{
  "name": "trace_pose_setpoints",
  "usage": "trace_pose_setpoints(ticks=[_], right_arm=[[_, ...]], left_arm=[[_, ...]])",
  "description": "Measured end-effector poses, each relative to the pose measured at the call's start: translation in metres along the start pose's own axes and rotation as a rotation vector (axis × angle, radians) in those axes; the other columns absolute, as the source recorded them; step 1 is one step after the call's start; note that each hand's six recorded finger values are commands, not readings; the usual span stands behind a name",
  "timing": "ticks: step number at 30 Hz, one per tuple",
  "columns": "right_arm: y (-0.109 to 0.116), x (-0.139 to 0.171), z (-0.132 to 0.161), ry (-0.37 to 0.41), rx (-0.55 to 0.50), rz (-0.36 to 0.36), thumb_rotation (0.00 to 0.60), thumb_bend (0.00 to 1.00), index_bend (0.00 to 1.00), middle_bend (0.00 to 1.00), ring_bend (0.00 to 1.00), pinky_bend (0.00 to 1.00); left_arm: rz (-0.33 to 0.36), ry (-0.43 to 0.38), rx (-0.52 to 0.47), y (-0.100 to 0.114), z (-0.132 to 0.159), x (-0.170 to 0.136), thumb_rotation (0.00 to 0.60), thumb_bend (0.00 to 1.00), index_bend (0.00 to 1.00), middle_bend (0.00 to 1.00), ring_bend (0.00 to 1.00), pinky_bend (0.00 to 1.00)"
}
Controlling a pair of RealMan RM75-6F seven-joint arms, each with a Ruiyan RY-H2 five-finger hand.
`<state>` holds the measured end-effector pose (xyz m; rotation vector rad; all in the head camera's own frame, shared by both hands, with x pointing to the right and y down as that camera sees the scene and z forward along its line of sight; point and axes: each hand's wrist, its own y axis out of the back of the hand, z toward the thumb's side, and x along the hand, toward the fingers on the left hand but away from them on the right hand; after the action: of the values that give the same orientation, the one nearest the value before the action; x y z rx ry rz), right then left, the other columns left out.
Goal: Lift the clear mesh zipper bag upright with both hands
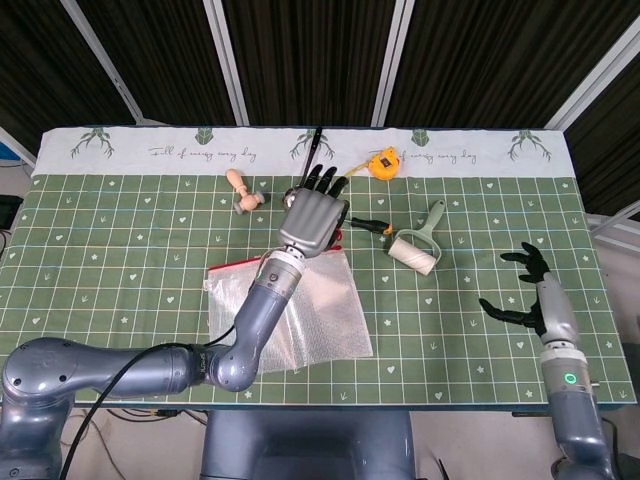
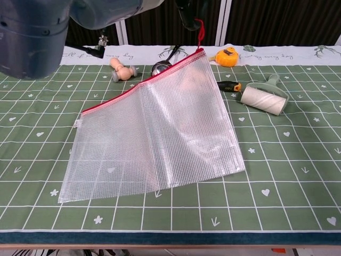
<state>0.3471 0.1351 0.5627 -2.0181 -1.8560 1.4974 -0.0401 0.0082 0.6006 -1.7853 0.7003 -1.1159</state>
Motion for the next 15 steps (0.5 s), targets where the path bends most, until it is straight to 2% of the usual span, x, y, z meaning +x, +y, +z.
trace_pose_setpoints(ticks=[15], right_arm=[[-0.080,-0.040,0.066,-0.034,-0.155,0.102,0.600,0.30,0.36,0.08,0.04,0.23]], left_arm=[[0.014,-0.005,-0.045,0.013,-0.009,0.002,0.600,0.38,0.60,0.16,0.00,0.00]])
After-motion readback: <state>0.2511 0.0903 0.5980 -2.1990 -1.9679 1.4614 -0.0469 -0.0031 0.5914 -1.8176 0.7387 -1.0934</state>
